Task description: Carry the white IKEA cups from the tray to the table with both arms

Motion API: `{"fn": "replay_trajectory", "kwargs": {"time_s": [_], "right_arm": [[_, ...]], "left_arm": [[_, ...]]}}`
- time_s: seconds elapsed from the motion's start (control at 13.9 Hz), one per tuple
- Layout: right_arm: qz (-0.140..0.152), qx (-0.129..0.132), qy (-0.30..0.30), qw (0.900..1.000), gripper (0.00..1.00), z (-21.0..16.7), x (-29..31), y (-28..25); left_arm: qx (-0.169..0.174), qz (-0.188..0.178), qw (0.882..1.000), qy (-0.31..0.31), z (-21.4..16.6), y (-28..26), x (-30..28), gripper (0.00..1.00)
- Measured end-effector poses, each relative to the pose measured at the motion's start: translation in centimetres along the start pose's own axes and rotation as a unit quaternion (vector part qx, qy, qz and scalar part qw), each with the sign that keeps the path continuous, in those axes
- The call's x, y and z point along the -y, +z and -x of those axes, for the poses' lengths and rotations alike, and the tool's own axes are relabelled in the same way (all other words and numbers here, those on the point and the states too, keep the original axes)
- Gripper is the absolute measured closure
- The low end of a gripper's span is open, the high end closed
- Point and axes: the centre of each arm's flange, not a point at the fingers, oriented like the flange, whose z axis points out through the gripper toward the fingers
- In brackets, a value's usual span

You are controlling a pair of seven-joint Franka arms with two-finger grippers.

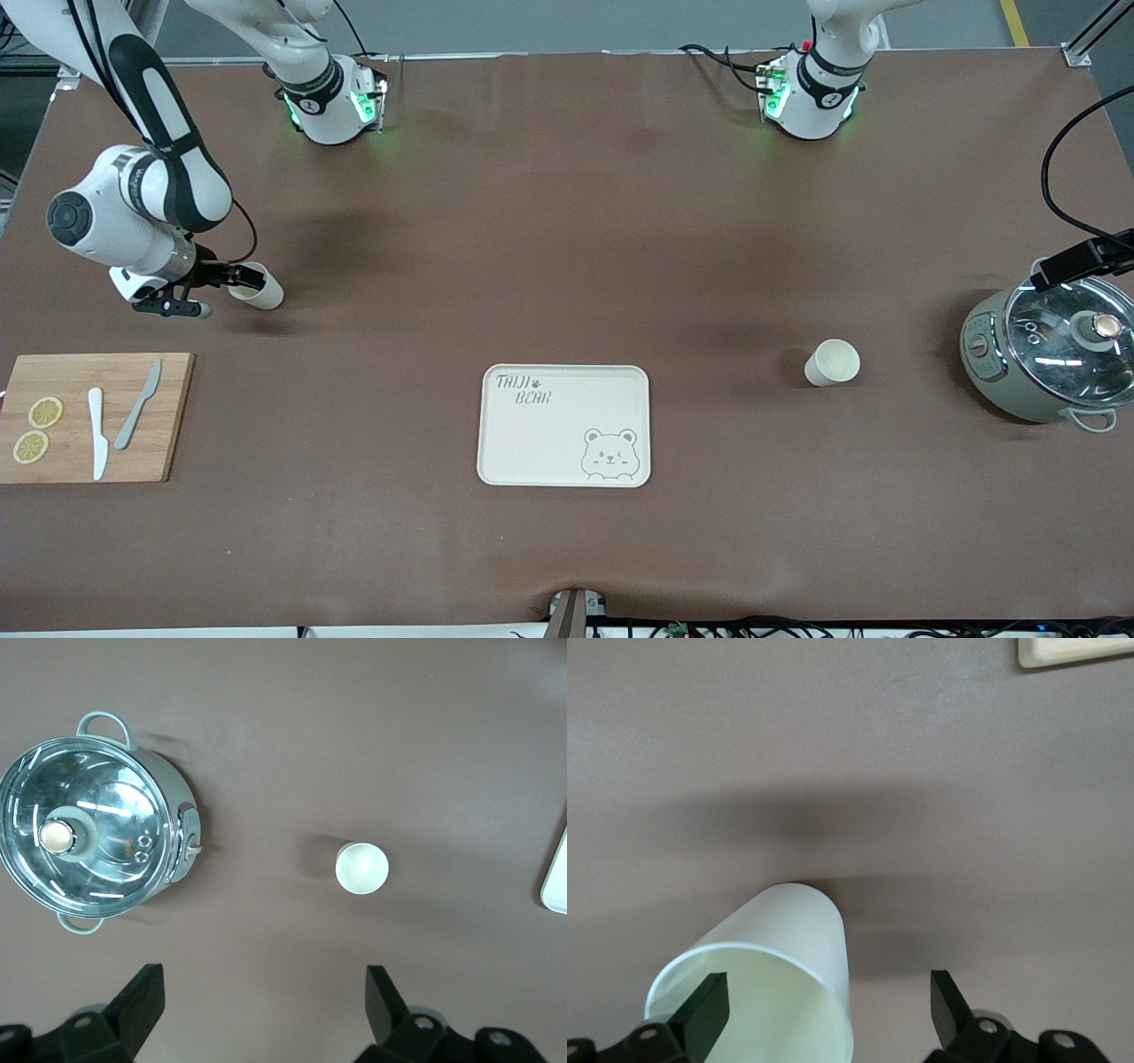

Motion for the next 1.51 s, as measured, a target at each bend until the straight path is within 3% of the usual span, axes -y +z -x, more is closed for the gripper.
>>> {"fn": "replay_trajectory", "kwargs": {"time_s": [0.29,0.5,0.58,0.79,1.01,1.37,1.51], "right_arm": [[-0.013,0.037,-0.004,0.999,0.0,-1.2,0.2,-4.0],[-0.023,0.059,-0.011,0.998,0.0,-4.0,0.4,-12.4],[-0.023,0.054,-0.015,0.998,0.0,-5.0,0.6,-16.3],[-0.013,0.0,-0.032,0.999,0.0,-7.6,1.8,-28.2],[-0.001,-0.03,-0.044,0.999,0.0,-8.3,3.0,-37.3],[0.006,-0.038,-0.081,0.996,0.0,-5.0,7.8,-43.9],[0.004,-0.042,-0.054,0.998,0.0,-3.0,7.5,-44.5]], "left_arm": [[-0.017,-0.002,1.0,0.0,1.2,-2.3,-0.1,0.0],[-0.03,-0.005,1.0,0.0,2.8,-4.6,-0.1,0.0],[-0.025,-0.006,1.0,0.0,3.3,-4.9,-0.1,0.0],[-0.016,-0.009,1.0,0.001,3.8,-5.1,-0.2,0.0],[-0.012,-0.009,1.0,0.004,4.0,-5.0,-0.6,0.0],[-0.005,-0.013,0.999,0.043,5.1,-4.9,-4.8,0.0],[-0.002,-0.018,0.999,0.051,6.1,-5.1,-5.7,0.0]]}}
